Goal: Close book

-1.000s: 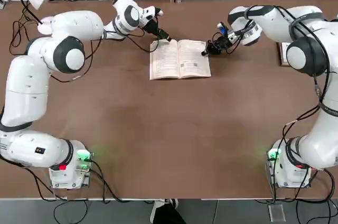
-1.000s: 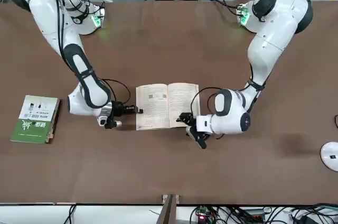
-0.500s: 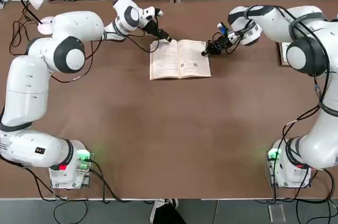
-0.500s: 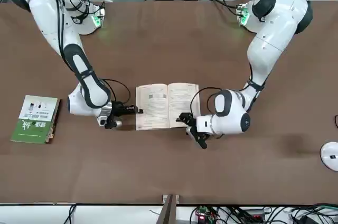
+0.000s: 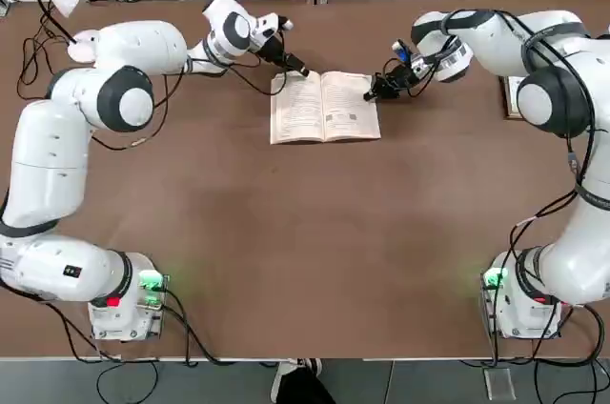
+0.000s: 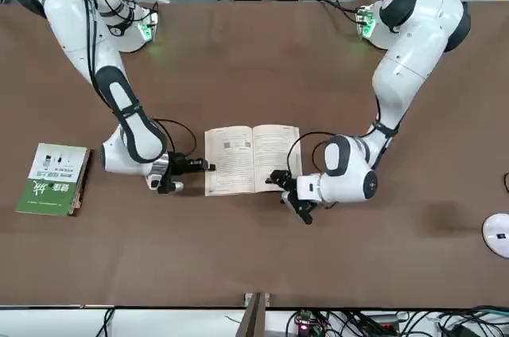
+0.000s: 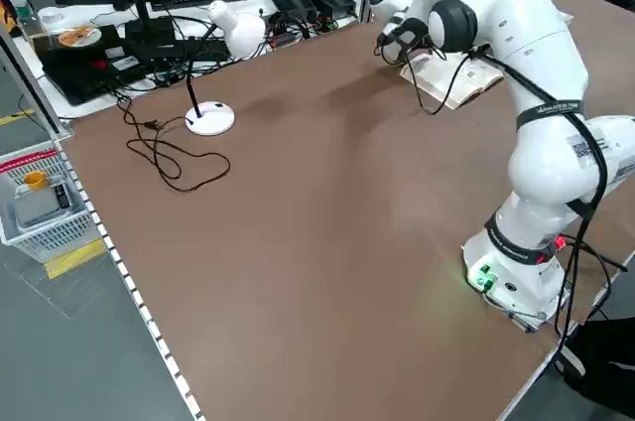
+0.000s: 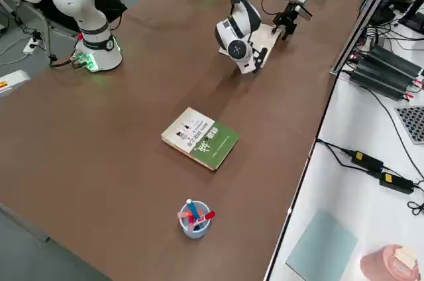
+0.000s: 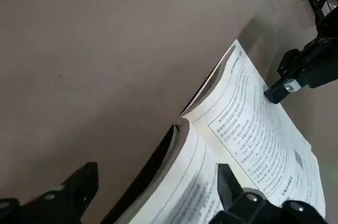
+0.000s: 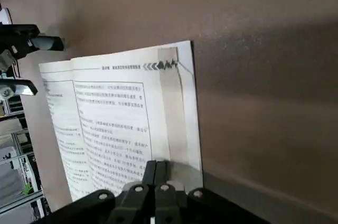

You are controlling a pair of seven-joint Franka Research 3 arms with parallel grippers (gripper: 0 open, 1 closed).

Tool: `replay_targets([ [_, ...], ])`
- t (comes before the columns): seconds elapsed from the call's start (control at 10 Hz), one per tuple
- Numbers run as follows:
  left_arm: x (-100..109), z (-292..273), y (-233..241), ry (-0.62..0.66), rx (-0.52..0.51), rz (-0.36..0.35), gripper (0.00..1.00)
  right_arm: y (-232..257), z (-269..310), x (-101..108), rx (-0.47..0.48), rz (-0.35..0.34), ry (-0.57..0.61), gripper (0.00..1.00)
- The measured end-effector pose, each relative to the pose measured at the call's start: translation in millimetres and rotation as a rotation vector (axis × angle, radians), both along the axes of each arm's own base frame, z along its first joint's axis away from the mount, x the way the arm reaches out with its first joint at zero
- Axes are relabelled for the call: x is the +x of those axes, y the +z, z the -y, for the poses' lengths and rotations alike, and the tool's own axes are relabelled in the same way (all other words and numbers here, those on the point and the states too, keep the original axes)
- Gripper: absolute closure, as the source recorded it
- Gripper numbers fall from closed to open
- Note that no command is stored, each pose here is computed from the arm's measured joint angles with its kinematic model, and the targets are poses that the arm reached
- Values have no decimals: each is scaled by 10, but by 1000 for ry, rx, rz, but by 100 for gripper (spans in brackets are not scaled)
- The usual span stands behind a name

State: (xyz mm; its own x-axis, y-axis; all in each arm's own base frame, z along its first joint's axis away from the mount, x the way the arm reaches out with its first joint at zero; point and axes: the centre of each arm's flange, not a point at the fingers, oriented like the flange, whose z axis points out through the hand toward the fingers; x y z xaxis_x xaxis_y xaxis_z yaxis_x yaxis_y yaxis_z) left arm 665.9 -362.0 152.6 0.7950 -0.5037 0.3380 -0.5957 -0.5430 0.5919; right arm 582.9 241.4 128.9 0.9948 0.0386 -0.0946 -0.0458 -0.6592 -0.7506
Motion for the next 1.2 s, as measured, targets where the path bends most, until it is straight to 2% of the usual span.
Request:
replay_targets([
  [1.2, -25, -145, -63, 7, -46, -134, 0, 0, 0, 0, 0, 0, 0, 99],
])
